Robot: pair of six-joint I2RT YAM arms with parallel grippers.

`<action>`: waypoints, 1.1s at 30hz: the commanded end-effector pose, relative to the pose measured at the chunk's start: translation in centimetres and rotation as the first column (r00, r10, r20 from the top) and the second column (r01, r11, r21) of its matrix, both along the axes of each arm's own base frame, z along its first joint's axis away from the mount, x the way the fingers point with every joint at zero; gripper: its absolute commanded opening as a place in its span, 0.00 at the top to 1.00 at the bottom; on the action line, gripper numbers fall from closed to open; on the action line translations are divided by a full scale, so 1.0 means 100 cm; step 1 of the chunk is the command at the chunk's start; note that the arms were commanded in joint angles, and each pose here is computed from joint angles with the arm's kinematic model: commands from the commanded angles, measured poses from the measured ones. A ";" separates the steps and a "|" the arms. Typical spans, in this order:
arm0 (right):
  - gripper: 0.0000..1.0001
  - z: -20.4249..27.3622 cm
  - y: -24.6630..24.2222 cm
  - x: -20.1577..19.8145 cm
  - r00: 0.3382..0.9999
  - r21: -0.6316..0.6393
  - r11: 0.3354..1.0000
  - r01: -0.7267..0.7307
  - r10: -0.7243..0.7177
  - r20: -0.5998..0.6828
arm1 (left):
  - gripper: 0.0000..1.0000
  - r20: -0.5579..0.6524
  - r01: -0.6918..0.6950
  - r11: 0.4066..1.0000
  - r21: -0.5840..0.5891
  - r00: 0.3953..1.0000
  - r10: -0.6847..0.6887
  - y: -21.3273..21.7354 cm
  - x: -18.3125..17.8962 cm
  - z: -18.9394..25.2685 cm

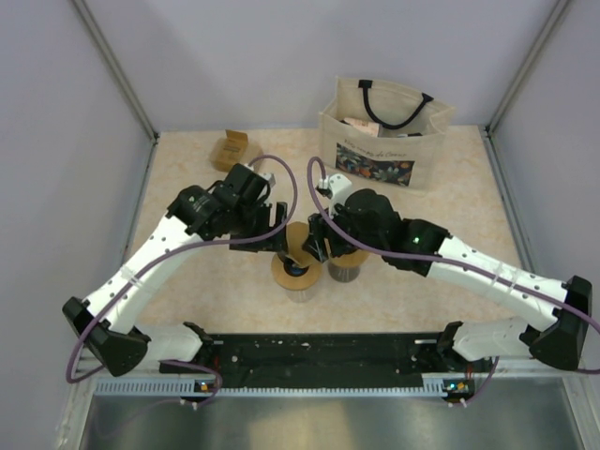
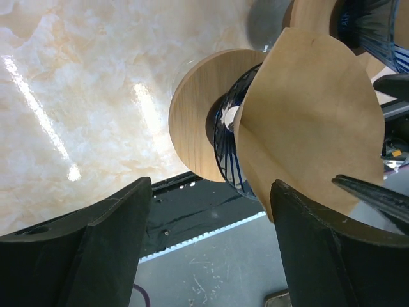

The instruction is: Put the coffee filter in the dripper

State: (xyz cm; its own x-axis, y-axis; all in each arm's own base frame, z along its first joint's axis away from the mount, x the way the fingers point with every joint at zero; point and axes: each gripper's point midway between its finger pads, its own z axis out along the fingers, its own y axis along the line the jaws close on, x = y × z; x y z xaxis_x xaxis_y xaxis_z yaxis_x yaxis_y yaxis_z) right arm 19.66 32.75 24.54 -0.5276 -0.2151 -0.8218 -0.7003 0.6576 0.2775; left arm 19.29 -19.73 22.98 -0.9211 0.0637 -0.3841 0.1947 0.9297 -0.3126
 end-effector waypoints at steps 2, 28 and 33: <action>0.37 0.052 -0.003 0.005 0.995 0.115 0.992 0.051 -0.060 0.076 | 0.16 0.124 -0.014 0.998 -0.066 0.992 0.022 0.001 0.009 0.033; 0.01 0.085 -0.076 0.051 0.931 0.213 0.917 0.338 -0.359 0.064 | 0.01 0.485 -0.172 0.961 -0.217 0.835 0.259 0.023 0.060 0.121; 0.01 0.065 -0.061 0.029 0.979 0.179 0.965 0.194 -0.202 0.025 | 0.01 0.475 -0.185 0.960 -0.212 0.839 0.267 0.027 0.058 0.111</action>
State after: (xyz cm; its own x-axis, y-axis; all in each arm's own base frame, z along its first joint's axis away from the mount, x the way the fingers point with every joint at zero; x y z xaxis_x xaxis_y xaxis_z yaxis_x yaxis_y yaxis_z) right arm 24.64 25.12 32.23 -0.4516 0.0985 -0.8868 -0.4838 0.8080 0.3362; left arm 24.71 -17.29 33.27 -0.6276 -0.1719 -0.7593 0.1606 0.9258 -0.3423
